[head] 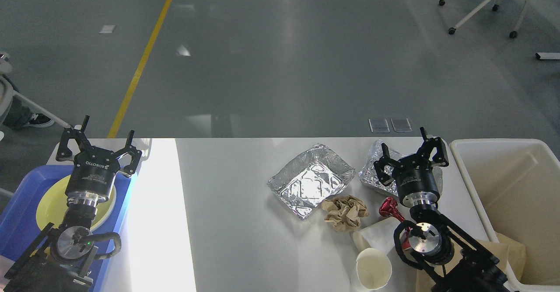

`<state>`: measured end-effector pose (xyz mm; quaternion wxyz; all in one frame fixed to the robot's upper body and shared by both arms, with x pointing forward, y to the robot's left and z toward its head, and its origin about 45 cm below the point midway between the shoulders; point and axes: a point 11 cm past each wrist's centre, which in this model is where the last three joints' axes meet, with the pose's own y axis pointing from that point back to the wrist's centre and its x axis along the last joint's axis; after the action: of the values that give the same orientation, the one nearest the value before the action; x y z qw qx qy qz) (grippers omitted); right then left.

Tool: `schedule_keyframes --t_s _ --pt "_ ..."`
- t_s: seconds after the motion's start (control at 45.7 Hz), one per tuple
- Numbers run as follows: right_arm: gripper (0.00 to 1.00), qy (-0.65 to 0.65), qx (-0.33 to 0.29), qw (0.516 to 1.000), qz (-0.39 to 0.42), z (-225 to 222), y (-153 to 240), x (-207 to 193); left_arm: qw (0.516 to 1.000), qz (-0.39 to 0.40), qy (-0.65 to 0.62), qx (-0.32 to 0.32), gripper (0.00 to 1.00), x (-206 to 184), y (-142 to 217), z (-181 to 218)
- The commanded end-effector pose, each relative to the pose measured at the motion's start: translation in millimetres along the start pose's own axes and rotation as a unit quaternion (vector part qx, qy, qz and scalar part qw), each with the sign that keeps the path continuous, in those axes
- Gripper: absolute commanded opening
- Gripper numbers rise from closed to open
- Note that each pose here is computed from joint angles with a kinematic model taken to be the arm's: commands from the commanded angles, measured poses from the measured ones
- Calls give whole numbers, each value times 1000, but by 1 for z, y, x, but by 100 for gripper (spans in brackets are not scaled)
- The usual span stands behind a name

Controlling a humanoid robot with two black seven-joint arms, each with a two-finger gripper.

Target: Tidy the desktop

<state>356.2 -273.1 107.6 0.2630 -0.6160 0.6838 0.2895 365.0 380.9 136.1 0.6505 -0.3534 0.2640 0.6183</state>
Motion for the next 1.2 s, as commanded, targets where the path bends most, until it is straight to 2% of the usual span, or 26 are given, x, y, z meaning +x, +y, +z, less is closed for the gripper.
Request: schedule_keyframes --t_s 0.0,0.415,0.962,1.181 --pt "100 -4 11 1000 -5 -9 -8 -6 1000 0 0 1 97 0 0 0" --pt "100 -6 22 1000 1 -15 -9 -1 1000 -1 0 1 97 0 0 0" --pt "100 1 -19 1000 -5 -7 -11 -5 1000 -2 0 2 97 0 0 0" --pt "100 24 -14 999 -18 -31 -26 -8 1000 -3 -1 4 97 0 0 0"
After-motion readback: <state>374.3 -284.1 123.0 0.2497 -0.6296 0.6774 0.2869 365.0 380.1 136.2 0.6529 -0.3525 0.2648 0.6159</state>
